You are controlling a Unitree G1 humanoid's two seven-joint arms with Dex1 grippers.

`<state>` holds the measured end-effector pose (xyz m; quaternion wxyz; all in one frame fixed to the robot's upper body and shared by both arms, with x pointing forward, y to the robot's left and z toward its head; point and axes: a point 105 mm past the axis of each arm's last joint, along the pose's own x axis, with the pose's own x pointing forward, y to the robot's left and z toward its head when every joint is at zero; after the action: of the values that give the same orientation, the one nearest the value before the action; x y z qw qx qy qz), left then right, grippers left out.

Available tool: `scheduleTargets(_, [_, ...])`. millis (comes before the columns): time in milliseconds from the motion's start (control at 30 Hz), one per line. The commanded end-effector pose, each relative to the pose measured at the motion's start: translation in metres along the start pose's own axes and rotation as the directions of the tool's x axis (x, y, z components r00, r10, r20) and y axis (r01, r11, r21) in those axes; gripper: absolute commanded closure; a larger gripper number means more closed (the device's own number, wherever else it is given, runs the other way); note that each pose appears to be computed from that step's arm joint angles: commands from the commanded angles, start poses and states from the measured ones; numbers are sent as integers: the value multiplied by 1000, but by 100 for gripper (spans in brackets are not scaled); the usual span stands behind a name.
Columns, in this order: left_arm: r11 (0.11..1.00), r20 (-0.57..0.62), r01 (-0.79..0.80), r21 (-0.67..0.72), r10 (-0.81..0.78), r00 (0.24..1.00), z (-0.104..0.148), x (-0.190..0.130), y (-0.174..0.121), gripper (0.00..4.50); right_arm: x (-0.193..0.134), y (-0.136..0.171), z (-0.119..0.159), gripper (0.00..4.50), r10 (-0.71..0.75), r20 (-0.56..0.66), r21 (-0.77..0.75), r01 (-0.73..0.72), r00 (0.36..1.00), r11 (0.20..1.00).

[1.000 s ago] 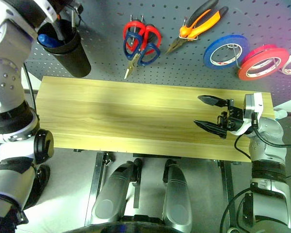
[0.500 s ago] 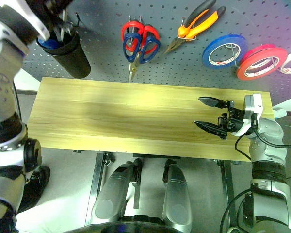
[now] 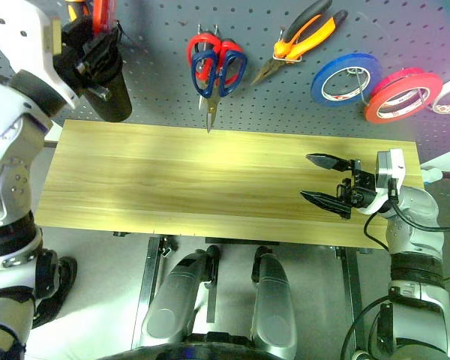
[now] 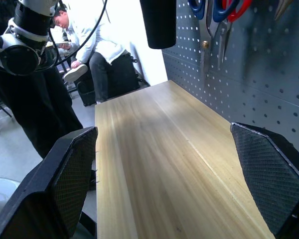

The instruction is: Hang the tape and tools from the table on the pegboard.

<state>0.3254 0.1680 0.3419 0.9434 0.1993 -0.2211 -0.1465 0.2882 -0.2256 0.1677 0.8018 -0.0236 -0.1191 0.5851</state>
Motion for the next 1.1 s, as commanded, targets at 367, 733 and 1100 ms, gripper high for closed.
scheduleTargets(367, [999,147,-43,16,40,988,38,2,4,81,-1,3,8,0,7,7,-31,-7,1000,999])
scheduleTargets(733, [966,184,254,-49,-241,953,49,8,-62,2,2,7,16,0,15,60,-34,-13,998,999])
scheduleTargets(1100, [895,196,408,-178,-374,906,43,7,-93,2,0,16,46,0,19,211,-62,-6,977,998])
